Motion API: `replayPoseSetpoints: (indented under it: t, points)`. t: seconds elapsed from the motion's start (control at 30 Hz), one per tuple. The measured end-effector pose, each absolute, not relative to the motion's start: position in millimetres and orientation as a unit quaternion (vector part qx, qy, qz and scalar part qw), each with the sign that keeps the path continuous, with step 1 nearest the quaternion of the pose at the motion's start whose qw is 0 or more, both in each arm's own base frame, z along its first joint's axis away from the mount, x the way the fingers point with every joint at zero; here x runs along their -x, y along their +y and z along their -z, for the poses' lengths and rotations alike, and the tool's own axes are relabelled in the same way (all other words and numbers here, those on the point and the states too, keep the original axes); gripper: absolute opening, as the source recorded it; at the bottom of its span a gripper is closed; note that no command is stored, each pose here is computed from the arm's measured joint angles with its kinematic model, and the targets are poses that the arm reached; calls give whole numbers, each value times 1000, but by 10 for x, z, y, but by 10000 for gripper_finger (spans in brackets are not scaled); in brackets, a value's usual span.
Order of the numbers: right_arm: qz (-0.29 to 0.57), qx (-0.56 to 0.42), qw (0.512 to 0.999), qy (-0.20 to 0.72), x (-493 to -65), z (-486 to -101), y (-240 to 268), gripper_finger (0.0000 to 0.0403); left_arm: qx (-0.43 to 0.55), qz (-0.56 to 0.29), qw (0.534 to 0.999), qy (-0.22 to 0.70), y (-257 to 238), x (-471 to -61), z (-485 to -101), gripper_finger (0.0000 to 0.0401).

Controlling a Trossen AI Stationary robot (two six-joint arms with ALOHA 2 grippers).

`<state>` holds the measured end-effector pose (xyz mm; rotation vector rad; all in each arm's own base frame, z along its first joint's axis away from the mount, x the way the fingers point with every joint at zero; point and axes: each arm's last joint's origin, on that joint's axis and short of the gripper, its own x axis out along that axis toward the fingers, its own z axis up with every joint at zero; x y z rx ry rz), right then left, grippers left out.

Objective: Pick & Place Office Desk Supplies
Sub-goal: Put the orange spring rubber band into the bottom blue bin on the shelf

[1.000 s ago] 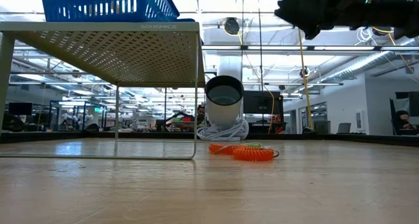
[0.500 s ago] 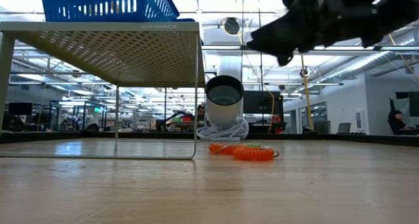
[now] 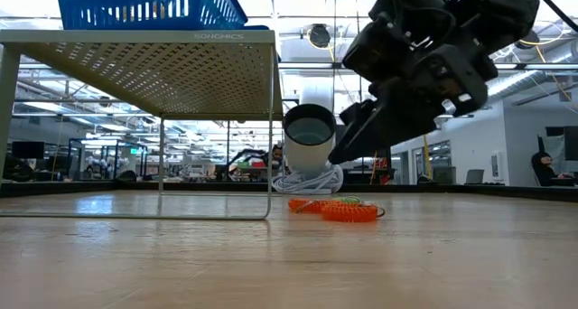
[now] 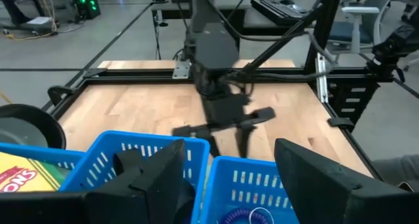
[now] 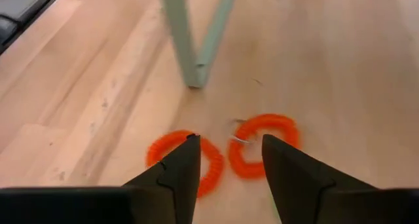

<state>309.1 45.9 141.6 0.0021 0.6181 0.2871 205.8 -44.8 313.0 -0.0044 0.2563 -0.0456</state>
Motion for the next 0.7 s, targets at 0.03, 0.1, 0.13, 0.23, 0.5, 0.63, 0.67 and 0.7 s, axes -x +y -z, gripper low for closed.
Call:
replayPoseSetpoints:
  t: [0.03,0.1,0.13,0.23,0.5,0.63,0.67,0.7]
  points:
    - [-145,3,941,304,-3104,-1401,483,160,3,21,992,128,-441,-2059,-3130,246]
    - [-157,1,938,310,-3114,-1367,516,168,3,20,992,128,-436,-2061,-3129,246]
    - [-166,-2,935,313,-3124,-1345,531,172,3,20,992,128,-436,-2061,-3129,246]
    - [-174,-4,934,312,-3175,-1282,549,175,3,20,992,128,-436,-2061,-3129,246]
    - [-191,31,928,317,-3230,-1165,615,161,13,19,991,130,-436,-2060,-3126,246]
    - [-166,39,926,337,-3207,-1141,640,156,15,19,991,130,-436,-2060,-3125,246]
    - [-157,38,923,348,-3194,-1125,634,156,15,18,991,130,-436,-2060,-3125,246]
    - [-153,32,921,357,-3184,-1112,630,156,15,18,991,130,-436,-2060,-3126,246]
